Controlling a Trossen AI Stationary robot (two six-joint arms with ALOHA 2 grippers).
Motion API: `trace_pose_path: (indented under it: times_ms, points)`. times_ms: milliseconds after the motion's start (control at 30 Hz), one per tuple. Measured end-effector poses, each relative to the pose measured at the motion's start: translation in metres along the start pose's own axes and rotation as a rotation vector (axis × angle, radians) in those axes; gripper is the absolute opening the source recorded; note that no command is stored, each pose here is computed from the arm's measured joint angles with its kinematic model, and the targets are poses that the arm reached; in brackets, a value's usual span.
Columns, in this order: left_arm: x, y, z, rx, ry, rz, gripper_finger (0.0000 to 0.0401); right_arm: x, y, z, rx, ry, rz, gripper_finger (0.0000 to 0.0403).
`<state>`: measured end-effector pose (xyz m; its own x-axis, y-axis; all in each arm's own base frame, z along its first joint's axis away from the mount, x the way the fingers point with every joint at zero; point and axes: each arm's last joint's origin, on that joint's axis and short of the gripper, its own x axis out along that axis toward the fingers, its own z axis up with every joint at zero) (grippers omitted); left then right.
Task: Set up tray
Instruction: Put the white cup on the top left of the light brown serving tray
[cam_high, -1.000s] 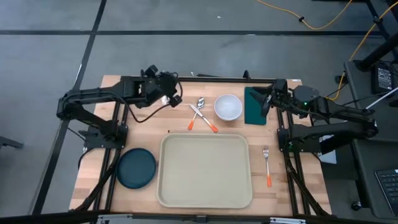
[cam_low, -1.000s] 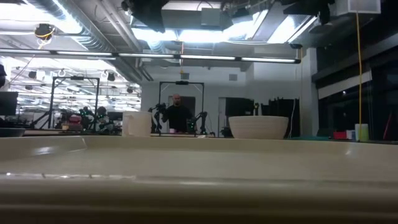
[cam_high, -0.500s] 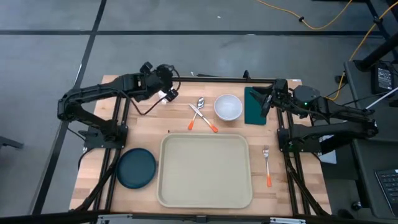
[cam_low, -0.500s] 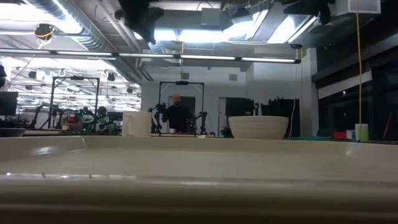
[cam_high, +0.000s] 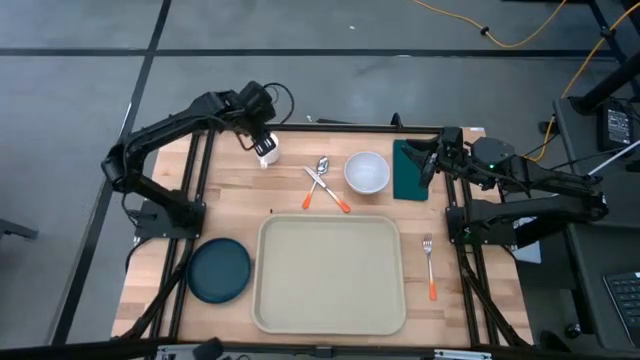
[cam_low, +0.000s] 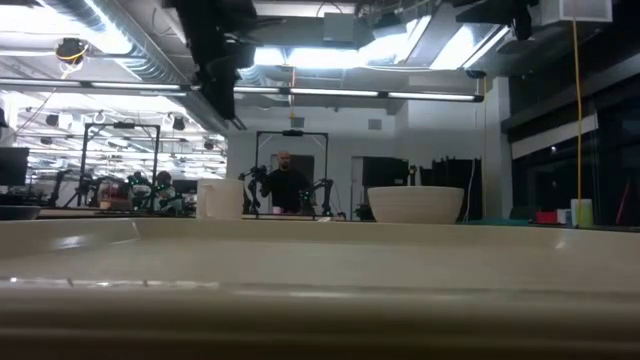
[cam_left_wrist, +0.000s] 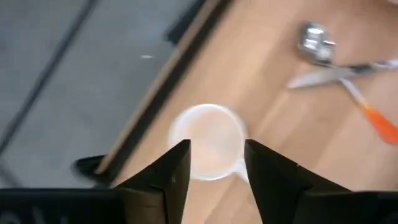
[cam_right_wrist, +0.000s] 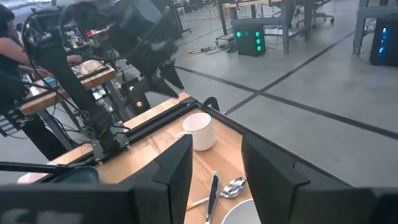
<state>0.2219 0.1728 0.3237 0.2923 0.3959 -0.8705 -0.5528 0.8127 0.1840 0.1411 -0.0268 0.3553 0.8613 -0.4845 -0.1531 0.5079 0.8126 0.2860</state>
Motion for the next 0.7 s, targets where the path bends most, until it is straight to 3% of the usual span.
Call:
trace_pose_path:
  times_ms: [100,367,700]
  points:
    - [0.022,-0.005,0.005,0.069,0.057,-0.067,0.0173,0.0,0.0,0.0,0.004,0.0,0.001,0.0145]
    - [0.074,-0.011,0.008,0.123,0.21,-0.075,0.0244,0.0,0.0,0.0,0.003,0.004,0.007,0.0145]
    - [0.091,-0.009,0.008,0.119,0.247,-0.072,0.0252,0.0,0.0,-0.002,-0.023,0.017,0.003,0.0145]
